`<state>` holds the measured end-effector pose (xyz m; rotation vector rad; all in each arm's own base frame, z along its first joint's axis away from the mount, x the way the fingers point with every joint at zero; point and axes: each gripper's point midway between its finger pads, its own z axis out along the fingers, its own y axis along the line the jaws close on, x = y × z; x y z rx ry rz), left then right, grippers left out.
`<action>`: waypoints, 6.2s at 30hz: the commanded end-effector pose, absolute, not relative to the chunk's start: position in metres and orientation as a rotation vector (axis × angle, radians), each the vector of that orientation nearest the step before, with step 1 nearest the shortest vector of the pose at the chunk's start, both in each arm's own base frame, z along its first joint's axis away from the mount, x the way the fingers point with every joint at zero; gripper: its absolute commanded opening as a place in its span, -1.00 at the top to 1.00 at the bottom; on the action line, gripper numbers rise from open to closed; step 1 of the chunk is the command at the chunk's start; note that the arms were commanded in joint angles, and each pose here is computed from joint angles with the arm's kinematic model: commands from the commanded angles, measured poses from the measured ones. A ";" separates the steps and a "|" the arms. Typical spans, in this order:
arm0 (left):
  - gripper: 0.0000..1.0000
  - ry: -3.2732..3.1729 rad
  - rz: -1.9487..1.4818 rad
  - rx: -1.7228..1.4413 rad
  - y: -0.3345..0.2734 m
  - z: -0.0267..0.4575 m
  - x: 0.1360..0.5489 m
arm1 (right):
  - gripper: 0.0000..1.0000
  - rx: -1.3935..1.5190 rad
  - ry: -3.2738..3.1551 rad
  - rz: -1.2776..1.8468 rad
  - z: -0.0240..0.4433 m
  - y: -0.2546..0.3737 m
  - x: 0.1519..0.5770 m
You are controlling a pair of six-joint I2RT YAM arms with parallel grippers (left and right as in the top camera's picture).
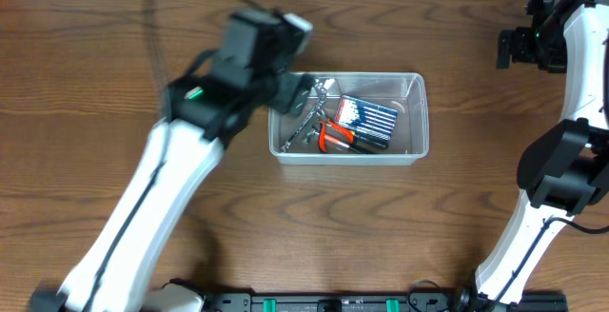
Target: Pack container
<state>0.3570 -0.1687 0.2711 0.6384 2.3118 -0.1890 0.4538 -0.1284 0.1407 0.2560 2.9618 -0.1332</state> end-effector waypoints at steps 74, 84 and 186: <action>-0.96 1.770 0.101 0.135 0.003 0.136 0.239 | -0.98 0.265 2.940 -0.129 0.151 -0.125 0.453; -0.96 1.775 0.054 0.101 0.000 0.135 0.239 | -0.98 0.265 2.940 -0.129 0.151 -0.125 0.453; -0.96 1.780 0.054 0.101 0.000 0.134 0.239 | -0.99 -0.055 1.654 0.024 0.160 0.009 0.244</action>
